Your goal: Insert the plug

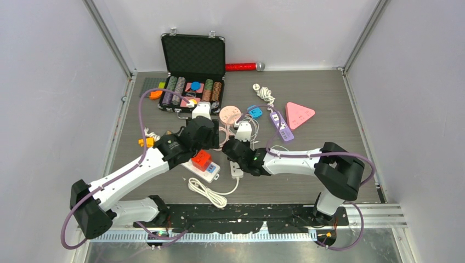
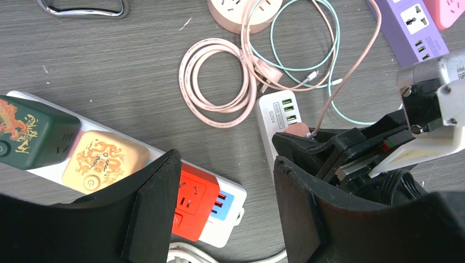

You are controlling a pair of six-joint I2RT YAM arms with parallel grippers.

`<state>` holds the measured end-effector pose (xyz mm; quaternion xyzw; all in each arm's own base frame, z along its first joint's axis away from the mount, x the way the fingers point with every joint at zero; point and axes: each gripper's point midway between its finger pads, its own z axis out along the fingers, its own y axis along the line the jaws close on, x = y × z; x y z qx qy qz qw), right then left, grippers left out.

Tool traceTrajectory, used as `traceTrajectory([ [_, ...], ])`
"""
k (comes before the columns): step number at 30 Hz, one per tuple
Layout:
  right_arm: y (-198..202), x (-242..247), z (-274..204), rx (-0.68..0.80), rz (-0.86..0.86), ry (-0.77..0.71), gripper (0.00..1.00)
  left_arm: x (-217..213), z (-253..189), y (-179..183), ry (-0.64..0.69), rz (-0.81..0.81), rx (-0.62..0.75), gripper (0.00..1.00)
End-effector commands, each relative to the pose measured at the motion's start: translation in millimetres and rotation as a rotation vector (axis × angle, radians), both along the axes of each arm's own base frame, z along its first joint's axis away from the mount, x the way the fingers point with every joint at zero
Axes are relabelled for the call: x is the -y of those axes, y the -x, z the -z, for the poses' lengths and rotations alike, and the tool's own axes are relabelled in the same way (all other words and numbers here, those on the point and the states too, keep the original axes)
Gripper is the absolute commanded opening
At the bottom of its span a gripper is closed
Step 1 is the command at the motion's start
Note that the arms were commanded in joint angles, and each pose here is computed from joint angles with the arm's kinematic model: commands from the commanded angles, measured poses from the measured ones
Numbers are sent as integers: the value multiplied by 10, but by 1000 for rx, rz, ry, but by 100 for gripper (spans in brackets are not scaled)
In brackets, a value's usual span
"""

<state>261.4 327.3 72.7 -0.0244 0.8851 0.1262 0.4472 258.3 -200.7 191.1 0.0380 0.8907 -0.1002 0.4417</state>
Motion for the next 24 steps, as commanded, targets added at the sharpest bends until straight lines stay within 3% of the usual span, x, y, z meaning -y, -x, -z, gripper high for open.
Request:
traceTrajectory([
  [1, 200, 272, 422, -77, 22, 178, 5, -68, -199, -36, 12, -32, 53, 63],
  [17, 383, 285, 686, -58, -58, 316, 5, -160, -200, -47, -14, -59, 67, 65],
  [24, 523, 335, 923, -117, -80, 337, 5, -186, -213, -62, -13, -69, 73, 65],
])
